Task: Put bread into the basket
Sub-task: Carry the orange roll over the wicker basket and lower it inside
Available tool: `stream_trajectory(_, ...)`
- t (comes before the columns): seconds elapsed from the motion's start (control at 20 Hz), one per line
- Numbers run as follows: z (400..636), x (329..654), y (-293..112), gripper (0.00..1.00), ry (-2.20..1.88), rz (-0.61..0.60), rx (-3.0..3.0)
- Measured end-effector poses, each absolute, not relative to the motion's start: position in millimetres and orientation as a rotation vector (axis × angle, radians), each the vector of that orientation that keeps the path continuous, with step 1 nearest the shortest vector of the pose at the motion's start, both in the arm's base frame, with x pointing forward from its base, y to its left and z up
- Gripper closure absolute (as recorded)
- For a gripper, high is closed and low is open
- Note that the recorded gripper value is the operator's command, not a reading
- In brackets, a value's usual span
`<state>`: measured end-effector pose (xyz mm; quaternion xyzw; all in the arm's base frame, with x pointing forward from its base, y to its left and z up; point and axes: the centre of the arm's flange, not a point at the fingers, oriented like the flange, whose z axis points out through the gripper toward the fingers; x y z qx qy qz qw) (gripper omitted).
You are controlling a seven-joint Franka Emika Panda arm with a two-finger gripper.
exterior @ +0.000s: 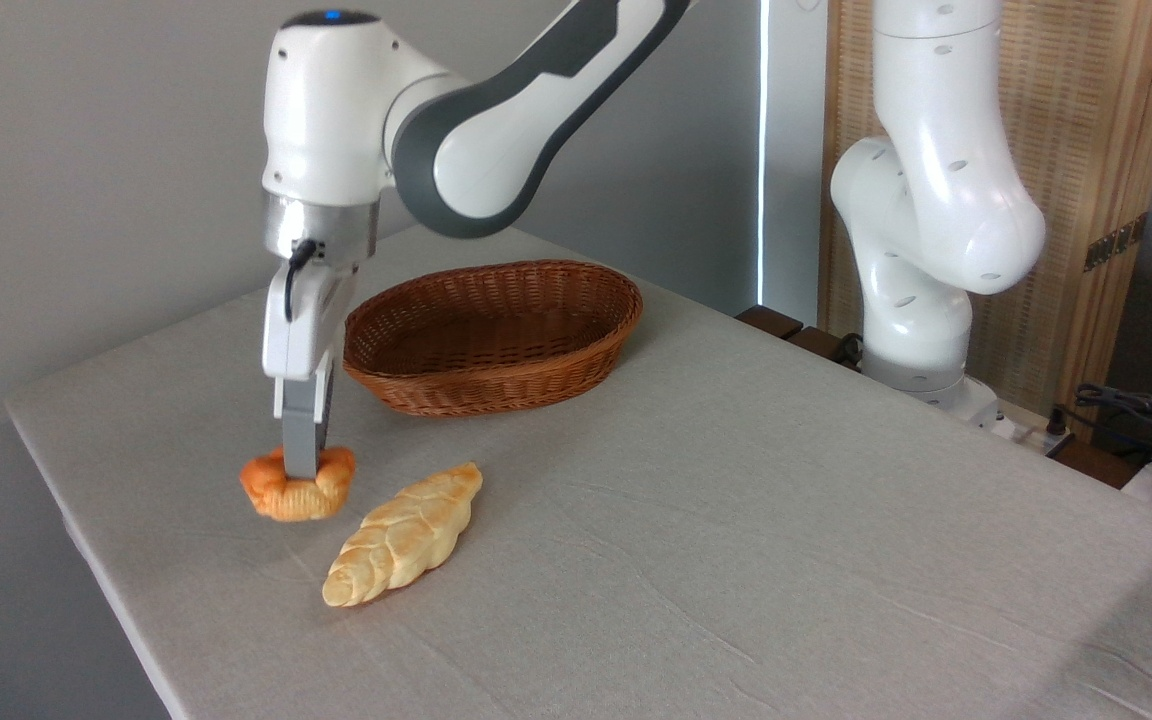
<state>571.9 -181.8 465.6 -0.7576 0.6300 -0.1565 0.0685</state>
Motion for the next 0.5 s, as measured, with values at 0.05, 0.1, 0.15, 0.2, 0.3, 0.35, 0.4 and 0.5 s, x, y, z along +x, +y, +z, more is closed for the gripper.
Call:
stream_trajectory(0.05, 474, 569, -180, 0.86, 1.88, -0.49, -2.336)
stream_trajectory(0.1, 482, 567, -177, 0.86, 1.854, -0.502, -2.402)
stream_trajectory(0.15, 490, 564, -174, 0.86, 1.824, -0.51, -2.47)
stream_trajectory(0.2, 500, 559, -171, 0.86, 1.791, -0.508, -2.538)
stream_trajectory(0.3, 520, 542, -168, 0.85, 1.752, -0.447, -2.661)
stream_trajectory(0.35, 533, 526, -167, 0.85, 1.754, -0.38, -2.728)
stream_trajectory(0.4, 540, 515, -167, 0.85, 1.767, -0.333, -2.76)
stream_trajectory(0.5, 551, 483, -173, 0.79, 1.843, -0.167, -2.815)
